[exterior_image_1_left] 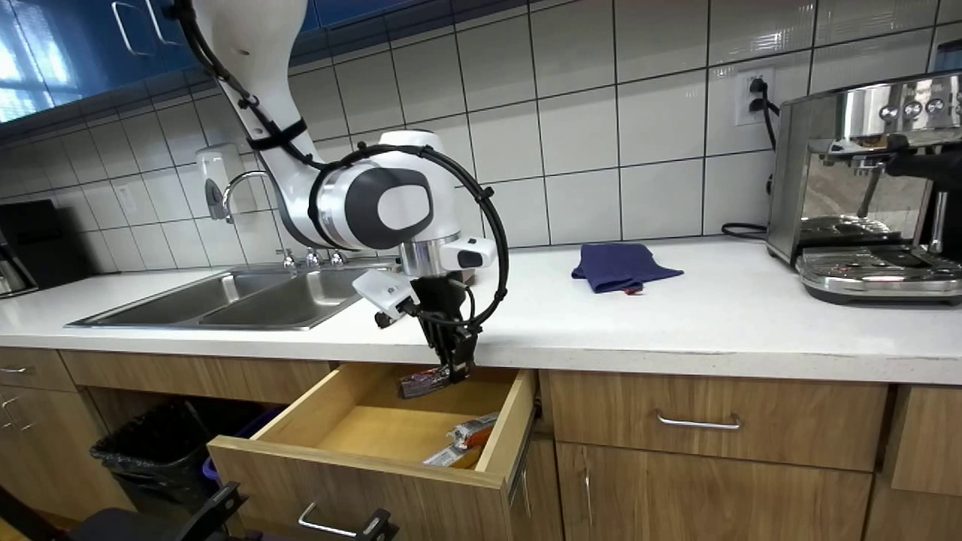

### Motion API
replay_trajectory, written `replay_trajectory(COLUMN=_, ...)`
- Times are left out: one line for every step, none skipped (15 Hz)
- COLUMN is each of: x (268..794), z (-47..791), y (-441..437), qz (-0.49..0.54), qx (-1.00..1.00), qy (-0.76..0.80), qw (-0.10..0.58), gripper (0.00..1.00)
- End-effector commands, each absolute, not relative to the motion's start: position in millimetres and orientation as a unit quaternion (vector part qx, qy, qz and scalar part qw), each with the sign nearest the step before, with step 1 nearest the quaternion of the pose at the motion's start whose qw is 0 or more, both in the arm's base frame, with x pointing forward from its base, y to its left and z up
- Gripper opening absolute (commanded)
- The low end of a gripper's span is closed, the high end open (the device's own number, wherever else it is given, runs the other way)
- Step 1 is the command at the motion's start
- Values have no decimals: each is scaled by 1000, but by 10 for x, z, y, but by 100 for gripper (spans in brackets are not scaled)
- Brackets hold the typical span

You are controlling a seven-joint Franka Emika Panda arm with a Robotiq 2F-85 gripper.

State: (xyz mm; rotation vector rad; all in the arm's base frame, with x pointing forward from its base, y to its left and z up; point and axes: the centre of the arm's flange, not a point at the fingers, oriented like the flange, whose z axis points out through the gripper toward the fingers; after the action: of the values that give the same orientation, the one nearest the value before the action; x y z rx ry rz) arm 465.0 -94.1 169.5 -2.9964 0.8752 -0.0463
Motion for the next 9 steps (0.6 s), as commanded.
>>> replay_trajectory(x=4774, z=1665, y=-954, qz=-16, qx=-957, qy=290, qw=7, gripper=6)
replay_trajectory(x=4786, z=1658, y=-947, qz=-15, qx=-957, qy=289, qw=6, gripper=6)
replay_trajectory(x=4795, z=1656, y=-942, qz=-15, qx=-957, qy=289, qw=6, gripper=49)
replay_trajectory(x=4802, z=1659, y=-933, qz=-15, qx=-957, qy=288, qw=6, gripper=50)
replay_trajectory(x=4802, z=1669, y=-921, qz=-16, qx=-958, qy=287, qw=8, gripper=55)
replay_trajectory(x=4801, z=1685, y=-909, qz=-18, qx=-958, qy=285, qw=9, gripper=63)
replay_trajectory(x=4789, z=1712, y=-896, qz=-17, qx=-959, qy=283, qw=13, gripper=69)
replay_trajectory(x=4772, z=1728, y=-882, qz=-17, qx=-959, qy=281, qw=16, gripper=77)
replay_trajectory(x=4731, z=1739, y=-871, qz=-17, qx=-960, qy=279, qw=17, gripper=84)
